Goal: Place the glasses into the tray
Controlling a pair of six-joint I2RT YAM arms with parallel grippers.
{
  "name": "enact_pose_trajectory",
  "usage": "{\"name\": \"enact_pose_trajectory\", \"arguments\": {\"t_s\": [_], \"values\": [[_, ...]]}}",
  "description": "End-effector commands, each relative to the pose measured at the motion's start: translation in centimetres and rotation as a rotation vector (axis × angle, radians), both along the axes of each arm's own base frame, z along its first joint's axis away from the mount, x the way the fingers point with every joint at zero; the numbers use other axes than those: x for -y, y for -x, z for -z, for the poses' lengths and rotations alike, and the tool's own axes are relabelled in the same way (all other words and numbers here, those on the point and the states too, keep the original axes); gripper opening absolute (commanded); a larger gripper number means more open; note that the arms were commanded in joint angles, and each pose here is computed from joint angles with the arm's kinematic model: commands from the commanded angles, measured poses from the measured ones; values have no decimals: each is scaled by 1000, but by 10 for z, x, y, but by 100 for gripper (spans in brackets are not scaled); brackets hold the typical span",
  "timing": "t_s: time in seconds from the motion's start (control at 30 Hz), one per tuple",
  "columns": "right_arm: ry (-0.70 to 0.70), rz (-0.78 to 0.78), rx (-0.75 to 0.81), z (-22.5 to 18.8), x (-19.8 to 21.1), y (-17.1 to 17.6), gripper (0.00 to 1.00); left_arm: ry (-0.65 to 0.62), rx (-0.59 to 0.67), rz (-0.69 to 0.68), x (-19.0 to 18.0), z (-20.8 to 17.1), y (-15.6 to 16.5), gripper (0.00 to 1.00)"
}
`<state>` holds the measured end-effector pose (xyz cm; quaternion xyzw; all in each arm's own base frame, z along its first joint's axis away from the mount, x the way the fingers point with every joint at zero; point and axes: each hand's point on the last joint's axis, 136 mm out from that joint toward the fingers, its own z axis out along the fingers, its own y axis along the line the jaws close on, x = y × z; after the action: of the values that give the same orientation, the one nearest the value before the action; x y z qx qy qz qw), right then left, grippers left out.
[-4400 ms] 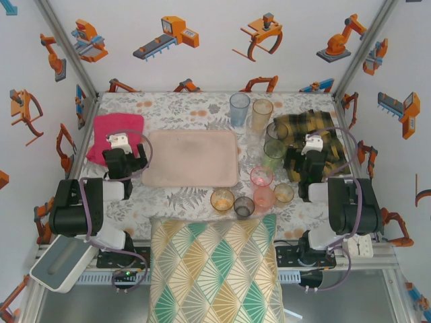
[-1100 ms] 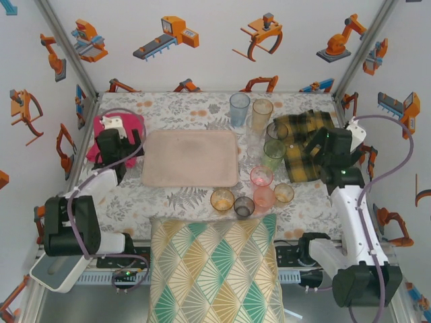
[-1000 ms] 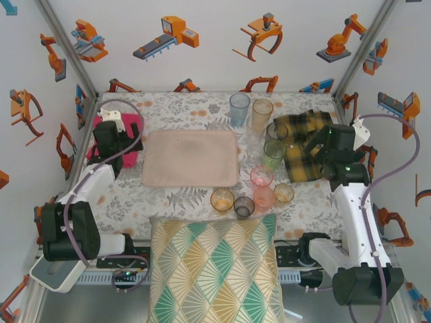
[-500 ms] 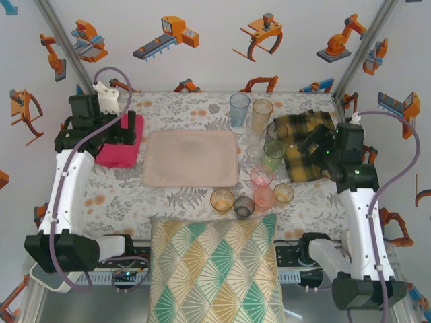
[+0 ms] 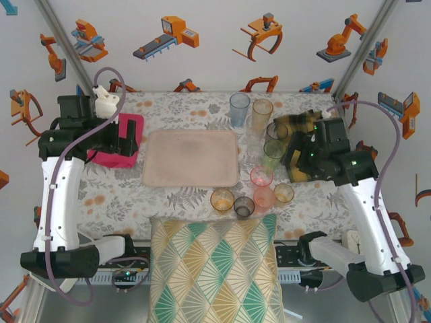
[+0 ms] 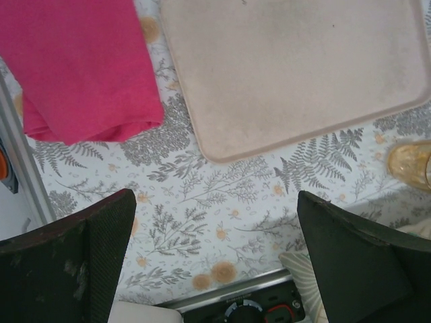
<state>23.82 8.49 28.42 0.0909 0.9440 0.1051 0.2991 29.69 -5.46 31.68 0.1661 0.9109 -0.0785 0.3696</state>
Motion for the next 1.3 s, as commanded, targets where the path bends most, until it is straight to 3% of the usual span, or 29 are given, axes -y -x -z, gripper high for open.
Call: {"name": "enact_pose_trajectory", "arguments": {"t_s": [0.0, 0.23, 0.6, 1.0, 1.27], "values": [[87, 50, -54, 1, 10, 19, 78, 33, -28, 72, 13, 2, 15, 97], [84, 53, -65, 2, 4, 16, 75, 14, -18, 148, 23, 1, 23, 97], [190, 87, -25, 2, 1, -42, 67, -22, -23, 146, 24, 0, 3, 97], [92, 118, -100, 38, 15, -83, 64, 41, -85, 127, 37, 11, -19, 97], [152, 109, -149, 60, 22, -98, 58, 15, -92, 145, 43, 16, -22, 97]]}}
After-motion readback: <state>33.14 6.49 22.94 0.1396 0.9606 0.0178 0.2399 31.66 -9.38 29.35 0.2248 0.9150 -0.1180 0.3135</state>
